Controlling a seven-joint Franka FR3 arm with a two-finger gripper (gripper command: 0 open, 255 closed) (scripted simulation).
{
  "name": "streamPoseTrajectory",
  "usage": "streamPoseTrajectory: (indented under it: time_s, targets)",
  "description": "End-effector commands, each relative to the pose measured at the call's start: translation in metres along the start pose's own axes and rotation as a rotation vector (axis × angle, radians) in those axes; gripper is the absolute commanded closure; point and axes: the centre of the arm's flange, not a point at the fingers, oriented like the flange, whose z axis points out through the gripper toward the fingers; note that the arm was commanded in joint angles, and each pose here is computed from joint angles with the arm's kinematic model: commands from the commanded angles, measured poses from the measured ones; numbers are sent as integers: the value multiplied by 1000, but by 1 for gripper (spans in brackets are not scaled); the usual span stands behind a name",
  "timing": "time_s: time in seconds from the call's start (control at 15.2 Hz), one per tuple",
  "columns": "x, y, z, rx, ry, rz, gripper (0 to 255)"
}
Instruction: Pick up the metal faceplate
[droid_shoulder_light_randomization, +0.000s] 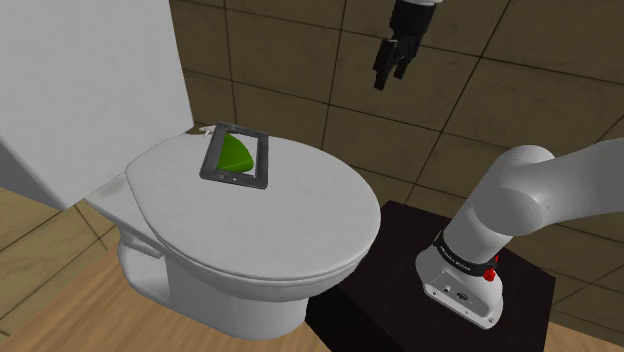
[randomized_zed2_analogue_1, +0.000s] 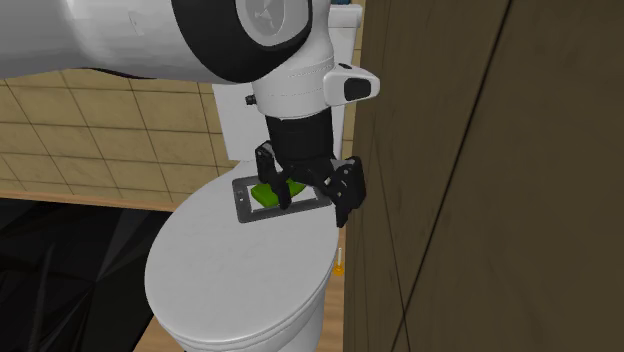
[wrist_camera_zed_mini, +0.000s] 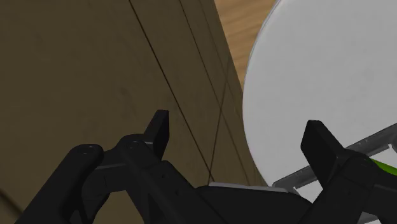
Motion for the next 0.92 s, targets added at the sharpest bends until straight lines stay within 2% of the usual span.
streamPoseTrajectory:
  time_s: [0.0, 0.86]
  targets:
    - [0, 0, 0, 0, 0, 0, 0]
    - [81, -124, 65, 83, -21, 280, 0]
